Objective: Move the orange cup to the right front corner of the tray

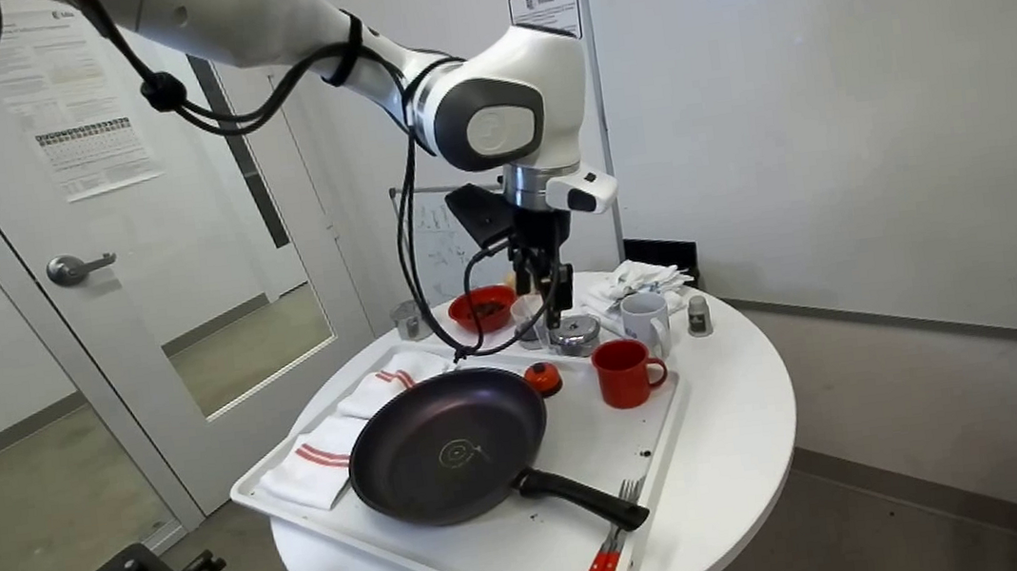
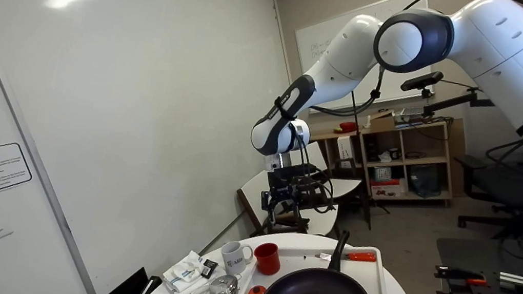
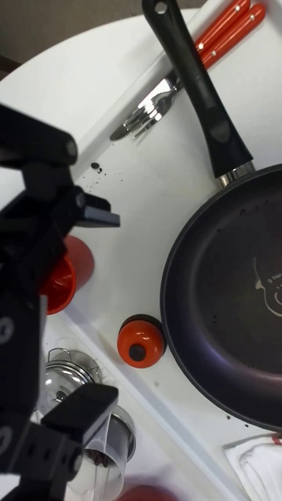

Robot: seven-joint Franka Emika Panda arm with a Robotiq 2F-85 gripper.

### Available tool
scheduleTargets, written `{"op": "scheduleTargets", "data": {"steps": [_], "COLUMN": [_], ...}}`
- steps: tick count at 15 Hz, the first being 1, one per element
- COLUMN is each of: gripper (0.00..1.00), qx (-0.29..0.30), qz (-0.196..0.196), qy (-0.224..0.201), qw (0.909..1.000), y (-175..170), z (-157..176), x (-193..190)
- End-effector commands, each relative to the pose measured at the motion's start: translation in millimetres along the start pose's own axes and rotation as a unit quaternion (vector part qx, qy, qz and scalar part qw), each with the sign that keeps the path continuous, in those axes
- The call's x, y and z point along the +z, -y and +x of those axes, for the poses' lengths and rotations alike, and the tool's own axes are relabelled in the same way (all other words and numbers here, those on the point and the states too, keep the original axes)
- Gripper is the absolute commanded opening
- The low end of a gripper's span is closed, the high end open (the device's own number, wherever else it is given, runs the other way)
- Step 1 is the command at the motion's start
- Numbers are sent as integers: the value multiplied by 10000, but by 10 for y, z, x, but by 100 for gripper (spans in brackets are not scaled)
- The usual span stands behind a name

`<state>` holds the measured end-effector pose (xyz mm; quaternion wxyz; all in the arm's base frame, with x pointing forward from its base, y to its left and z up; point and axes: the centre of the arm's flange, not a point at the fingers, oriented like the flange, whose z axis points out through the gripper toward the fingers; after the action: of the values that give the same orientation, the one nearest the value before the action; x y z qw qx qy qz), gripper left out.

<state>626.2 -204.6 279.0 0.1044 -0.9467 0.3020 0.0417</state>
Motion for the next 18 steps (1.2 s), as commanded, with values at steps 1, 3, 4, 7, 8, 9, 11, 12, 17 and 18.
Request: {"op": "scheduleTargets", "data": {"steps": [1, 3, 4, 7, 8, 9, 11, 12, 17, 18], "gripper": [100, 100, 100, 100, 100, 100, 100, 100, 100, 100], "qx": [-1, 214, 392, 1033, 1173, 1298, 1514, 1569, 1767, 1831], "qz": [0, -36, -83, -291, -352, -408, -505, -532, -653, -689], "qy": [0, 113, 37, -260, -334, -386, -536, -584, -772, -763], "qw": [10000, 9997, 9992, 9939, 9919, 9899, 9857, 9845, 9791, 9777], "y": [1, 2, 5, -23, -30, -36, -48, -40, 24, 24], "z": [0, 174, 290, 688, 798, 891, 1035, 1072, 1255, 1332], "x": [-1, 103, 169, 337, 390, 440, 512, 536, 615, 674]}}
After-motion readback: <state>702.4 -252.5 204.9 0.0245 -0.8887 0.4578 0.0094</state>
